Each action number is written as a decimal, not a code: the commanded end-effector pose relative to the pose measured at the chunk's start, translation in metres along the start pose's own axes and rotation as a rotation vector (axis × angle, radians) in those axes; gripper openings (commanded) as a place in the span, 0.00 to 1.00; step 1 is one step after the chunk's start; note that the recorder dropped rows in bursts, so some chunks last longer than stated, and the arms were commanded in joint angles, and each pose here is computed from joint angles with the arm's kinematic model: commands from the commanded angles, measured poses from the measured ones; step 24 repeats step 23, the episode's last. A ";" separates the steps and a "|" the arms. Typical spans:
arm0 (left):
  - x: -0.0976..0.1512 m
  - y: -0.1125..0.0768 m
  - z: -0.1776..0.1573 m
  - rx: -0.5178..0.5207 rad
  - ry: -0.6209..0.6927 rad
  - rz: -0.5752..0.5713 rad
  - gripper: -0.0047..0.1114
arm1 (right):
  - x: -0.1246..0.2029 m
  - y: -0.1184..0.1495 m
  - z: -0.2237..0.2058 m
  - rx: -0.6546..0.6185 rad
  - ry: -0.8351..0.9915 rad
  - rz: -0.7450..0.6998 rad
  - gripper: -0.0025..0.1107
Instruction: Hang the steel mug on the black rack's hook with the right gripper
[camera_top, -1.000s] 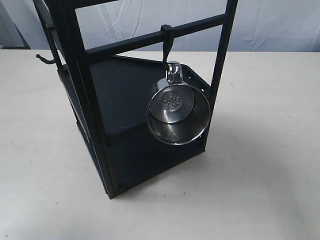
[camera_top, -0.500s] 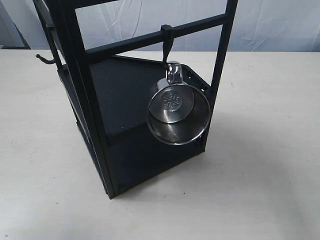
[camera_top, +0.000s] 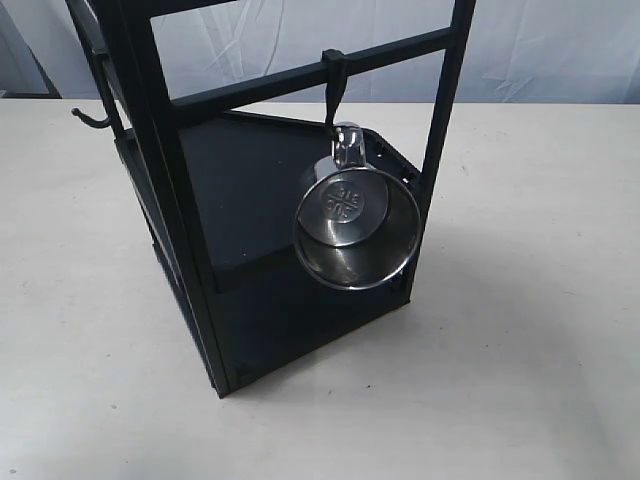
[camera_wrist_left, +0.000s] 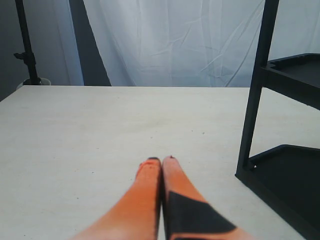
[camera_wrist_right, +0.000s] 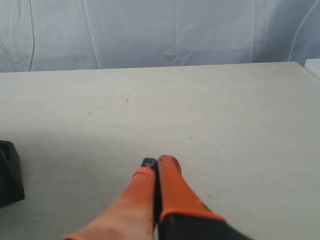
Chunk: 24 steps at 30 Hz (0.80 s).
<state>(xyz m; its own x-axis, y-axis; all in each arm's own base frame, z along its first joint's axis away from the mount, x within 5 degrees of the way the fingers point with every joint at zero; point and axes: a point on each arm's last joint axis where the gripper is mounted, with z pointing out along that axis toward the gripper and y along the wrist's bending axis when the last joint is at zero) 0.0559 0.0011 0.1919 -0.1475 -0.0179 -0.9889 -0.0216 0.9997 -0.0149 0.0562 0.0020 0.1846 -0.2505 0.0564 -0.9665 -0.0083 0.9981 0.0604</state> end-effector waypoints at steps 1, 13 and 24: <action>0.000 0.000 0.000 0.001 -0.005 -0.002 0.05 | 0.000 0.000 0.000 0.006 -0.011 -0.005 0.01; 0.000 0.000 0.000 0.001 -0.005 -0.002 0.05 | 0.000 0.000 0.000 0.006 -0.011 -0.005 0.01; 0.000 0.000 0.000 0.001 -0.005 -0.002 0.05 | 0.001 -0.001 0.000 0.006 -0.009 -0.005 0.01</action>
